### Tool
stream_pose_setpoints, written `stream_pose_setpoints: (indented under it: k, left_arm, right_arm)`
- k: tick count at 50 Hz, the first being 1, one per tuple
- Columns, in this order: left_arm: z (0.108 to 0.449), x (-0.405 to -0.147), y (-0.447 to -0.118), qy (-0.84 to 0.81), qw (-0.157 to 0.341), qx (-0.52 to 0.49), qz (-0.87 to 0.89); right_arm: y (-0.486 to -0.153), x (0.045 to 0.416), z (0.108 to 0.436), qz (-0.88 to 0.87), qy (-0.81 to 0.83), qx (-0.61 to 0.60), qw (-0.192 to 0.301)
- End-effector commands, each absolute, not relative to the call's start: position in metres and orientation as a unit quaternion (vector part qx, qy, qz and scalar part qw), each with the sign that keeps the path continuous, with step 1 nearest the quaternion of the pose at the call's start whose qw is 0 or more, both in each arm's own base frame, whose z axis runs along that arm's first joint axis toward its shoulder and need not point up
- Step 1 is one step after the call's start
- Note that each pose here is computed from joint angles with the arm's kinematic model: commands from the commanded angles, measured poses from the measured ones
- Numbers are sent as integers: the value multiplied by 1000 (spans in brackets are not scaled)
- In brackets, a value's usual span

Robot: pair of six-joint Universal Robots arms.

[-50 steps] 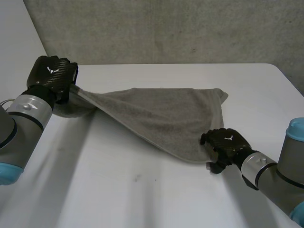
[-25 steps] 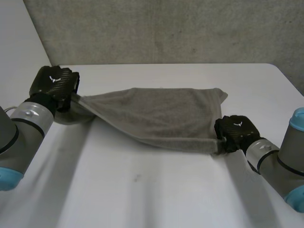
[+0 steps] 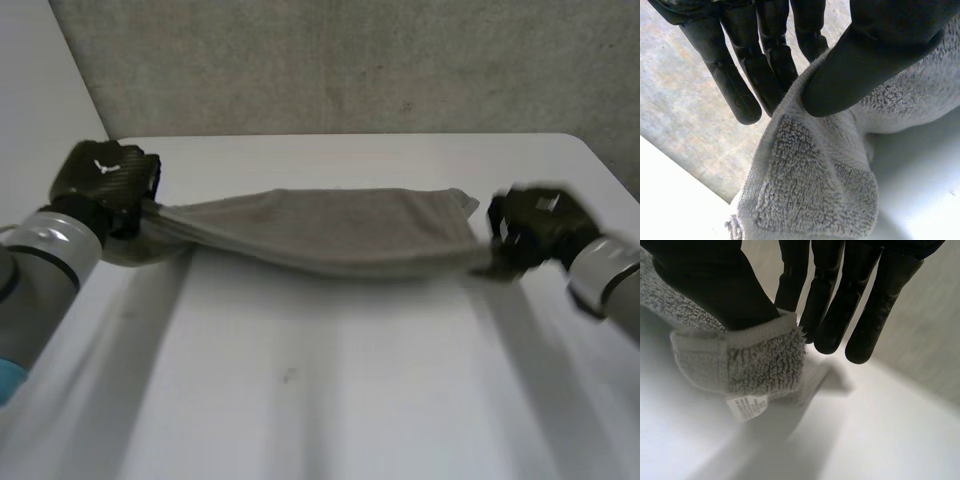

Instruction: Fold the towel.

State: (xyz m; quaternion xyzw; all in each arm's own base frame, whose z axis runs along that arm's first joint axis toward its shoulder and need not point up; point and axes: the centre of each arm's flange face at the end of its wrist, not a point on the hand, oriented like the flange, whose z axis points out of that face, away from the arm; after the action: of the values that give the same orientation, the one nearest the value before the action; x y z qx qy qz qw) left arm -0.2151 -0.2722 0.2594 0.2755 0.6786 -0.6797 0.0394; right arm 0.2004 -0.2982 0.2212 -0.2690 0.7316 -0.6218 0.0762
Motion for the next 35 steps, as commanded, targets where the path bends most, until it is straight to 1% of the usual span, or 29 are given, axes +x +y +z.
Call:
stream_pose_setpoints:
  k: [1, 2, 3, 4, 5, 8, 9, 10, 11, 12, 13, 14, 15, 19, 20, 22, 23, 24, 25, 26, 27, 28, 29, 30, 31, 32, 33, 34, 35]
  left_arm:
    - [320, -204, -232, 678, 59, 299, -669]
    - [321, -204, -232, 678, 59, 299, -668]
    - [329, -202, -222, 679, 66, 312, -662]
    - [330, -202, -222, 679, 66, 312, -662]
    - [333, -200, -214, 684, 72, 326, -649]
    - [328, -200, -211, 685, 88, 352, -632]
    - [320, -201, -210, 687, 93, 369, -619]
    - [320, -201, -210, 687, 94, 369, -619]
    - [304, -202, -212, 698, 98, 389, -593]
    - [303, -202, -212, 698, 98, 389, -593]
    - [283, -202, -215, 712, 102, 409, -561]
    - [263, -203, -218, 724, 104, 430, -529]
    - [263, -203, -218, 724, 104, 430, -529]
    - [204, -206, -239, 757, 106, 473, -439]
    - [203, -206, -239, 757, 106, 473, -439]
    - [191, -209, -260, 759, 129, 471, -430]
    - [191, -209, -260, 759, 130, 471, -430]
    - [194, -211, -274, 753, 146, 468, -438]
    - [194, -211, -274, 753, 146, 468, -438]
    - [201, -215, -291, 743, 164, 460, -457]
    - [213, -219, -307, 730, 177, 450, -482]
    - [213, -220, -307, 730, 177, 450, -483]
    - [229, -224, -325, 714, 190, 434, -516]
    - [253, -232, -343, 688, 202, 414, -561]
    - [254, -232, -343, 688, 202, 414, -561]
    - [282, -240, -356, 658, 207, 391, -610]
    - [283, -241, -356, 657, 207, 390, -611]
    - [315, -252, -364, 617, 209, 366, -664]
    - [352, -262, -368, 570, 209, 329, -723]
  right_arm:
    - [-260, 186, 345, -692, 622, -360, -60]
    - [-260, 186, 345, -692, 622, -361, -60]
    - [-255, 183, 350, -670, 631, -383, -78]
    - [-255, 183, 350, -670, 631, -384, -79]
    - [-249, 181, 350, -641, 641, -411, -93]
    - [-238, 180, 337, -563, 668, -475, -106]
    - [-238, 180, 325, -520, 681, -505, -100]
    - [-238, 180, 325, -520, 682, -505, -100]
    - [-242, 180, 311, -482, 695, -526, -90]
    - [-248, 180, 297, -455, 706, -535, -84]
    - [-248, 180, 297, -455, 706, -535, -84]
    - [-254, 180, 284, -432, 718, -539, -83]
    - [-254, 180, 284, -432, 719, -539, -83]
    - [-266, 186, 242, -361, 742, -558, -90]
    - [-266, 186, 242, -361, 742, -558, -90]
    - [-280, 191, 229, -359, 738, -562, -105]
    - [-280, 191, 229, -359, 738, -562, -105]
    - [-289, 196, 228, -374, 728, -562, -118]
    - [-298, 202, 228, -393, 716, -561, -133]
    - [-299, 202, 228, -394, 716, -561, -133]
    - [-311, 208, 233, -424, 700, -554, -154]
    - [-327, 214, 245, -468, 677, -538, -182]
    - [-327, 214, 245, -469, 677, -538, -182]
    - [-343, 221, 263, -520, 648, -515, -211]
    - [-358, 228, 287, -578, 612, -484, -241]
    - [-358, 228, 287, -578, 611, -484, -242]
    - [-368, 235, 314, -635, 570, -449, -265]
    - [-374, 242, 343, -692, 521, -412, -282]
    - [-374, 242, 343, -693, 521, -411, -282]
